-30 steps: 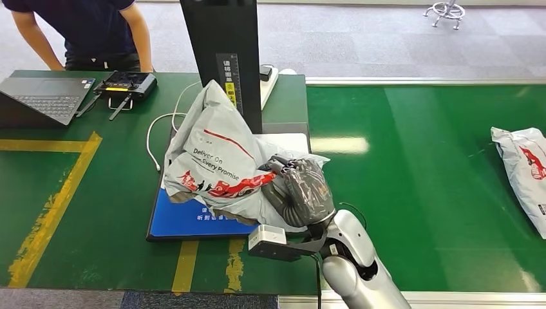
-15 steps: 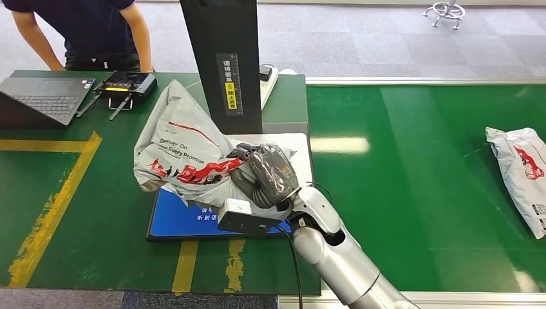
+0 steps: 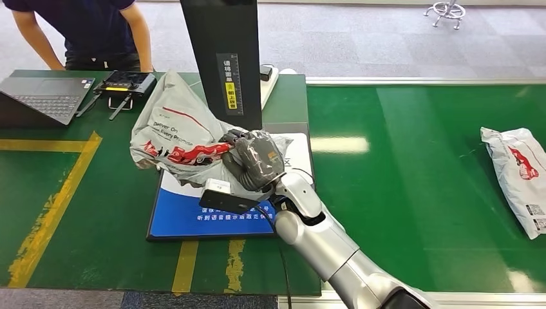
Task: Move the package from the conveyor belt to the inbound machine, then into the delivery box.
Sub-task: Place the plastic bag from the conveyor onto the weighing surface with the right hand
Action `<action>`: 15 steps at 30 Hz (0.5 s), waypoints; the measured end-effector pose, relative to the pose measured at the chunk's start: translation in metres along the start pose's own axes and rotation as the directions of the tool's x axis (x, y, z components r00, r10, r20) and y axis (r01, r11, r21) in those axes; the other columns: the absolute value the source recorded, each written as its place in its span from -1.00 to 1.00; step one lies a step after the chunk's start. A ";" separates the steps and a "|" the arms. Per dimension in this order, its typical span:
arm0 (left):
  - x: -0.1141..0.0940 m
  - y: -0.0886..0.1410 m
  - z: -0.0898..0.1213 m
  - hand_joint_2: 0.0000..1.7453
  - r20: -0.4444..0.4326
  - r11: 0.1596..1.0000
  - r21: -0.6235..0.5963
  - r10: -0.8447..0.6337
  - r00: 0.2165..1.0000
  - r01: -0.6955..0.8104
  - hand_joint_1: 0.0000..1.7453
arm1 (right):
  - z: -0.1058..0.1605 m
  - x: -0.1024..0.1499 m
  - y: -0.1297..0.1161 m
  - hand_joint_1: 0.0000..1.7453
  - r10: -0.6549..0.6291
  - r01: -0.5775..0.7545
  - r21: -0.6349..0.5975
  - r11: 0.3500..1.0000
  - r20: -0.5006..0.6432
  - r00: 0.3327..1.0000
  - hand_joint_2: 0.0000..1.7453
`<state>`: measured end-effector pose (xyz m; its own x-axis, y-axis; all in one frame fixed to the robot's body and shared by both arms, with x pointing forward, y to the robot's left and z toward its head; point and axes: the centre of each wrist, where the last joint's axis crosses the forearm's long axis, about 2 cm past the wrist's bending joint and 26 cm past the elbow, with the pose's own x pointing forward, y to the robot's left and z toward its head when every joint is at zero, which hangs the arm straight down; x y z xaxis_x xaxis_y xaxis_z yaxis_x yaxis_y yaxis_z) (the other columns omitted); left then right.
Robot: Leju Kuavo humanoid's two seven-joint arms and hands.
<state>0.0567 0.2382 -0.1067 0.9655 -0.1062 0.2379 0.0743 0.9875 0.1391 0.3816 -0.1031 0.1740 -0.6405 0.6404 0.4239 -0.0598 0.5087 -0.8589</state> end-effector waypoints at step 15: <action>0.000 0.000 0.000 -1.00 -0.001 1.000 0.000 -0.001 1.000 0.001 -1.00 | 0.001 -0.007 0.014 -1.00 0.024 -0.021 0.048 0.999 -0.055 0.998 1.00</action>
<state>0.0565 0.2382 -0.1067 0.9656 -0.1071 0.2369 0.0754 0.9874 0.1393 0.3844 -0.1005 0.1588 -0.5987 0.6829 0.4186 -0.0829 0.4670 -0.8804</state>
